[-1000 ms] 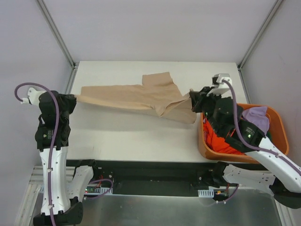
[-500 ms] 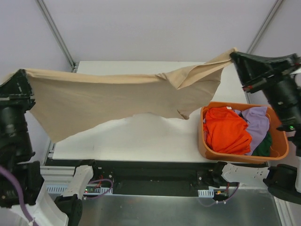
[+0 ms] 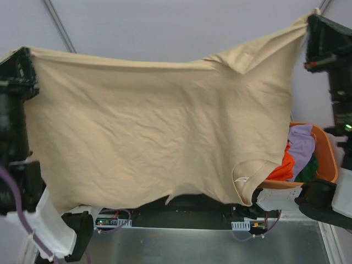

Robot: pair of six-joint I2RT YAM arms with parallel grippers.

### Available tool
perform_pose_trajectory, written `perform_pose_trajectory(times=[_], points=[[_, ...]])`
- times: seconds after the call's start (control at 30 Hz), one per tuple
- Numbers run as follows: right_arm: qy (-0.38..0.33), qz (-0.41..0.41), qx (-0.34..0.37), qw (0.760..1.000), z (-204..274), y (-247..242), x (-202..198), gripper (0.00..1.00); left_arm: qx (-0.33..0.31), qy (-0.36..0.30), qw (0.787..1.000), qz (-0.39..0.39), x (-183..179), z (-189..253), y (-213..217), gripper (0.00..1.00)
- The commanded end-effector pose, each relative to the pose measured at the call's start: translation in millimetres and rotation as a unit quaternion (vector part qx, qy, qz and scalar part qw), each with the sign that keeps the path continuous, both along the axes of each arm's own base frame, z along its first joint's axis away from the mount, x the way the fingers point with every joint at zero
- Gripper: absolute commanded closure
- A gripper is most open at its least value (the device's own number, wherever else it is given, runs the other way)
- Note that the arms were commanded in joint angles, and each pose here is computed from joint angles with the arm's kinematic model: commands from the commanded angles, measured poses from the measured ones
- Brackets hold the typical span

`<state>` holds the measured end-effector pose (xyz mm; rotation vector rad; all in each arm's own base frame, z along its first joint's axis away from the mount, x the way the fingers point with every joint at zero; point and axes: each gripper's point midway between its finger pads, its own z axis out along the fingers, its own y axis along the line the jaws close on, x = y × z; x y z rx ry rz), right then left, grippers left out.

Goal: Fold and stack the t-shirts
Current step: Flatten out the tshirt, then fold the flattened tshirt in 1/3 of the way

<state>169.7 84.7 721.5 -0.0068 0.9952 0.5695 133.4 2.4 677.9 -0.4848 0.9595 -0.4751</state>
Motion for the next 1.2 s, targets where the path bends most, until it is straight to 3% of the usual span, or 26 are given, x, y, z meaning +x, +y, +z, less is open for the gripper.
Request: perform_pose_trajectory(times=[0.0, 0.17, 0.3, 0.43, 0.57, 0.7, 0.83, 1.17], points=[[0.066, -0.192, -0.084, 0.975, -35, 26, 89, 0.99, -0.001, 0.125, 0.992, -0.031, 134, -63, 4, 1.0], [0.15, -0.219, -0.134, 0.955, -127, 53, 203, 1.0, -0.009, 0.239, 0.971, -0.006, 241, -170, 26, 1.0], [0.252, -0.189, -0.152, 0.937, -247, 79, 298, 1.0, 0.001, 0.274, 0.962, -0.018, 321, -274, 32, 1.0], [0.345, -0.167, -0.173, 0.907, -364, 99, 374, 1.0, 0.018, 0.381, 0.924, -0.029, 386, -397, 38, 1.0], [0.401, -0.147, -0.196, 0.883, -446, 120, 416, 1.0, 0.029, 0.46, 0.885, -0.065, 433, -482, 33, 1.0], [0.434, -0.14, -0.209, 0.865, -492, 129, 434, 1.0, 0.03, 0.501, 0.861, -0.078, 458, -537, 33, 1.0], [0.453, -0.131, -0.202, 0.858, -515, 133, 436, 0.99, 0.031, 0.523, 0.848, -0.077, 461, -561, 36, 1.0], [0.493, -0.087, -0.172, 0.848, -512, 131, 370, 1.0, 0.034, 0.538, 0.841, -0.044, 425, -555, 45, 1.0]])
